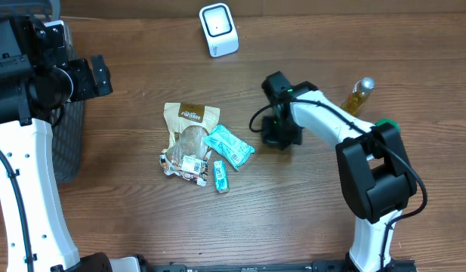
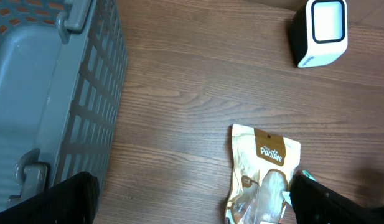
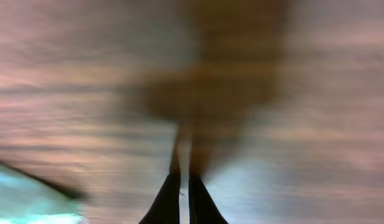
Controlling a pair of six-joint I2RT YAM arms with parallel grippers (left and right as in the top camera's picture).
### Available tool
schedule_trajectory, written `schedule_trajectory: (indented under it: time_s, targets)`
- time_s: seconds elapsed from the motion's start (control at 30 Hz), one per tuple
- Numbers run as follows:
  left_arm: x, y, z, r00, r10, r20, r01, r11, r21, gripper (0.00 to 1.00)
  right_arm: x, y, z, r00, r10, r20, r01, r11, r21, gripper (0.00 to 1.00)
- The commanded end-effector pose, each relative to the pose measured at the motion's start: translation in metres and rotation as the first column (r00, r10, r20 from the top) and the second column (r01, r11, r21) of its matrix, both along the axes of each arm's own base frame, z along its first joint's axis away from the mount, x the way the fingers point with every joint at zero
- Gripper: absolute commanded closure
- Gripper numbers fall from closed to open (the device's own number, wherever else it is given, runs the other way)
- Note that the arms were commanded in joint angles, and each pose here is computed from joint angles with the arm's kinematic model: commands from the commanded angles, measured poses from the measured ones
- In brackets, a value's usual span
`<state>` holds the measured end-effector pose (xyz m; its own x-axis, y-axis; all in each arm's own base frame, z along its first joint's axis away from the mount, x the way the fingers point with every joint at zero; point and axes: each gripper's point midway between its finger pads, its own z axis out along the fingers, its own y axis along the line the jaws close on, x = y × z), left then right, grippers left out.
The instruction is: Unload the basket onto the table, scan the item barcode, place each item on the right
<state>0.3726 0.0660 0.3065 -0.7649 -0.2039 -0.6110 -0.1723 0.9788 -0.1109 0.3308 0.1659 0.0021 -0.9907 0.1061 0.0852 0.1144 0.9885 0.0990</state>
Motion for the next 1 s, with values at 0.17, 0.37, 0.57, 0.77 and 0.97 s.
schedule_trajectory:
  time_s: [0.17, 0.37, 0.57, 0.77, 0.97]
  targets:
    - [0.002, 0.0, 0.004, 1.0, 0.003, 0.011, -0.003, 1.0, 0.0, 0.0, -0.007, -0.02, 0.006, 0.997, -0.05, -0.066, 0.048, 0.998, -0.031, 0.96]
    - [0.002, 0.0, 0.004, 1.0, 0.003, 0.011, -0.003, 1.0, 0.0, 0.0, 0.025, 0.031, 0.06, 0.997, 0.011, 0.079, -0.021, 0.991, 0.13, 0.96]
    - [0.002, 0.0, 0.004, 1.0, 0.003, 0.011, -0.003, 1.0, 0.0, 0.0, 0.038, 0.089, 0.075, 0.975, 0.082, 0.205, -0.135, 0.957, 0.257, 0.96]
    - [0.002, 0.0, 0.004, 1.0, 0.003, 0.011, -0.003, 1.0, 0.0, 0.0, 0.014, 0.111, 0.06, 0.963, 0.166, 0.213, -0.207, 0.96, 0.189, 0.96]
    - [0.002, 0.0, 0.004, 1.0, 0.004, 0.011, -0.004, 1.0, 0.001, 0.0, 0.0, 0.114, 0.043, 0.969, 0.151, 0.197, -0.181, 0.973, 0.145, 0.96]
